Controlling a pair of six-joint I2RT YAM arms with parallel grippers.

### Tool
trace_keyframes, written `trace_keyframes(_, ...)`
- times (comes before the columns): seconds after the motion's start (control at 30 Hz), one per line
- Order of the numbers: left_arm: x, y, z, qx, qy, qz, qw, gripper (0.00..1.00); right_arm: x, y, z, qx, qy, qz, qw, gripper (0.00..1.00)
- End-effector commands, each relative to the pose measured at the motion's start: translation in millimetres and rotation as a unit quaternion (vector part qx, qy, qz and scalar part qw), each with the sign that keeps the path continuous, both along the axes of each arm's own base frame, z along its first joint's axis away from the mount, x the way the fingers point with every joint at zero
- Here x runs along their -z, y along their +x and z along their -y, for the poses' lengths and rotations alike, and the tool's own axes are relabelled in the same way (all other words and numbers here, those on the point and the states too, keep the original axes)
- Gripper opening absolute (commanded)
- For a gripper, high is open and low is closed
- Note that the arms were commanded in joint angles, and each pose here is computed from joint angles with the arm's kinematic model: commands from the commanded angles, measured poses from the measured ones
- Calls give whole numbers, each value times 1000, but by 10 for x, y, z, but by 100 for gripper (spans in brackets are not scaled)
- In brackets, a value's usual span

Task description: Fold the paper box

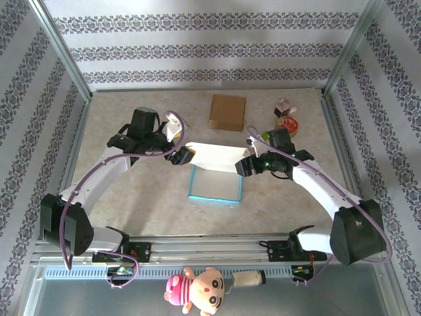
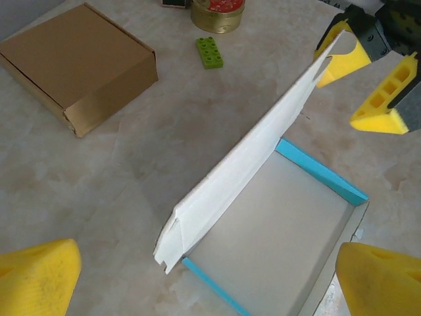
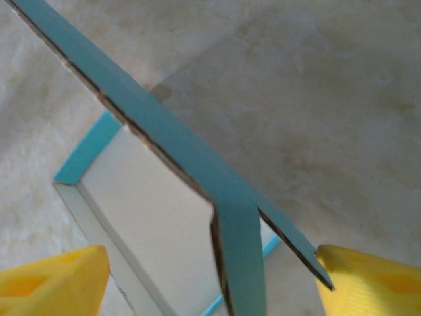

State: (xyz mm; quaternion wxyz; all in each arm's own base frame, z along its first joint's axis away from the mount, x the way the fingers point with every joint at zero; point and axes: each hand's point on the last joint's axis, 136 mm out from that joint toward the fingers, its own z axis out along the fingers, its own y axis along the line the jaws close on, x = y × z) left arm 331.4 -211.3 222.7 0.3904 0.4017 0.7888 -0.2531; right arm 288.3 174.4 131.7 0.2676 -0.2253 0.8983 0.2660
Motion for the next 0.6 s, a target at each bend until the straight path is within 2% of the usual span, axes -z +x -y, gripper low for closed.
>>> trace_keyframes(0.0,73,15,2,-3,16,-12,1000,99,-129,180,-35,-4,-16,43,999,67)
trace_keyframes(0.1,157,81,-33,-18,28,-23,999,94,-158,189,-31,-5,-27,58,998,52)
trace_keyframes(0.3,310,92,-21,-11,43,-51,998,85,-211,142,-38,-22,-39,81,996,34)
trace_keyframes(0.57,581,178,-70,-10,82,-65,994,82,-246,138,-73,-41,-50,95,993,25)
